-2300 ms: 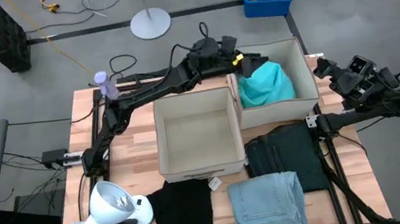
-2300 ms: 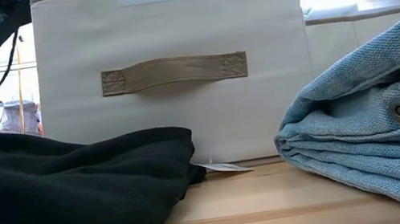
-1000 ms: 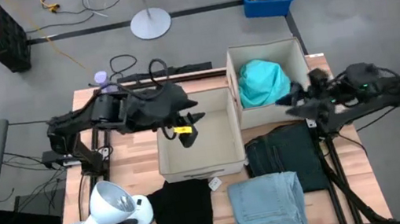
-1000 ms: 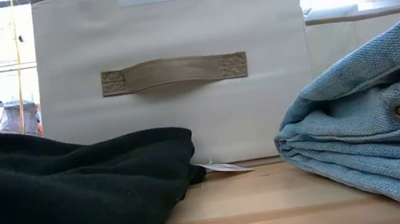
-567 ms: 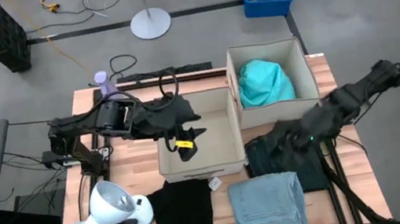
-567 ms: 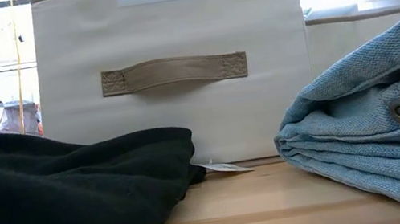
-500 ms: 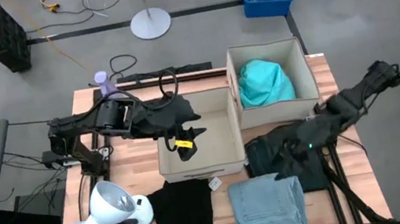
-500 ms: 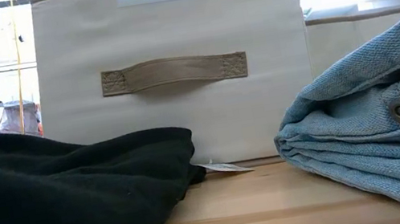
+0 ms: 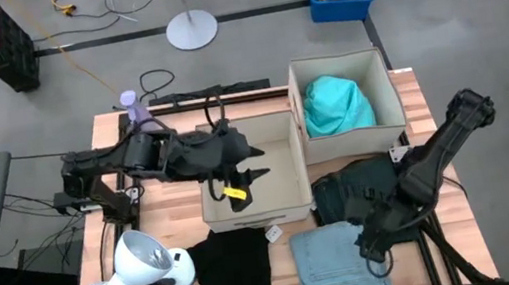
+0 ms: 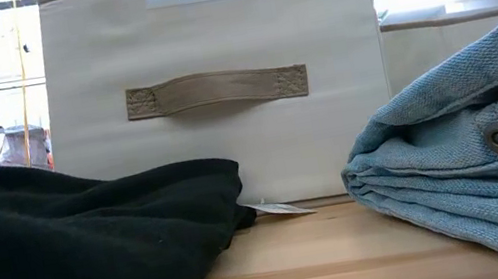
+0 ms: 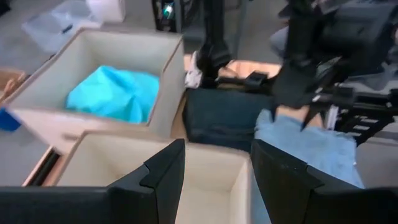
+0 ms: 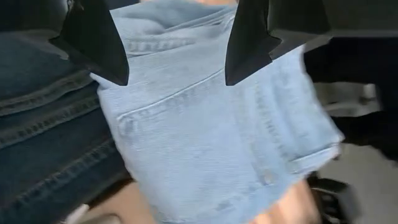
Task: Sort clothes
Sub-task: Put the light blue jeans in the right brown bin
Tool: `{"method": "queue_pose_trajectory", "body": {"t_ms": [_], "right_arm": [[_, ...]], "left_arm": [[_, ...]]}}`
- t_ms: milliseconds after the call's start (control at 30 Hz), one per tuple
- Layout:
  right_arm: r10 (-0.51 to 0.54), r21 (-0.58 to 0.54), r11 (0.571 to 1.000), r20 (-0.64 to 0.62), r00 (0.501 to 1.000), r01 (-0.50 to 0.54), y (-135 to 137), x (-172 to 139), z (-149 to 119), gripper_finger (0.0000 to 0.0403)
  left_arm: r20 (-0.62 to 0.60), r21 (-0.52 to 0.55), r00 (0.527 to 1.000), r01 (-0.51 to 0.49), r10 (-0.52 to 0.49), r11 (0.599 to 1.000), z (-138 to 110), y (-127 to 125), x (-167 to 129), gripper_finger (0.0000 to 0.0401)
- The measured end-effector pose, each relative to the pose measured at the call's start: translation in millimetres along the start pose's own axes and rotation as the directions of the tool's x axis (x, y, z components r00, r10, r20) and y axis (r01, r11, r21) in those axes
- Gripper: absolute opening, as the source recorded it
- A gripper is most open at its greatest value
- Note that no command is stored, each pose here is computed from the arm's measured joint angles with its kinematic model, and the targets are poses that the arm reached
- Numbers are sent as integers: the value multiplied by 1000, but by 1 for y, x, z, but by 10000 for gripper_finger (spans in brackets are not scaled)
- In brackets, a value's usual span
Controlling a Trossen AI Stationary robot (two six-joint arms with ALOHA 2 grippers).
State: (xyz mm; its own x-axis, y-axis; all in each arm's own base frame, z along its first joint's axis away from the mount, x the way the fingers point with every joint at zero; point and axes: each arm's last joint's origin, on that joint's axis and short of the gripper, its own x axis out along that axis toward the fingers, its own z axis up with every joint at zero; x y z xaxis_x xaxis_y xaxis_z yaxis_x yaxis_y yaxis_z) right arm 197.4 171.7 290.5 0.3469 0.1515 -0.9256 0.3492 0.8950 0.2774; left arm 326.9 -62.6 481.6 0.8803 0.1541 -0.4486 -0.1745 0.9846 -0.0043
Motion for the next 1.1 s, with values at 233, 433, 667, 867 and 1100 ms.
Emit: {"method": "queue_pose_trajectory", "body": {"t_ms": [233, 433, 667, 867, 1100], "right_arm": [[-78, -1, 997, -21, 997, 78, 6, 21, -1, 286], [-101, -6, 995, -24, 995, 101, 5, 26, -1, 286], [-140, -30, 990, -40, 989, 139, -8, 41, 4, 286], [-76, -26, 997, -78, 994, 74, -16, 58, 11, 285], [-24, -12, 1000, -129, 991, 23, -27, 79, 4, 285]], "left_arm": [[82, -53, 996, -37, 42, 998, -37, -8, 18, 178], [206, -187, 978, 33, 6, 982, -80, 5, 0, 178], [190, -283, 982, 50, 5, 958, -125, 15, -10, 178], [179, -307, 984, 48, 8, 950, -136, 13, -8, 178], [200, -311, 980, 57, 6, 949, -134, 13, -8, 178]]}}
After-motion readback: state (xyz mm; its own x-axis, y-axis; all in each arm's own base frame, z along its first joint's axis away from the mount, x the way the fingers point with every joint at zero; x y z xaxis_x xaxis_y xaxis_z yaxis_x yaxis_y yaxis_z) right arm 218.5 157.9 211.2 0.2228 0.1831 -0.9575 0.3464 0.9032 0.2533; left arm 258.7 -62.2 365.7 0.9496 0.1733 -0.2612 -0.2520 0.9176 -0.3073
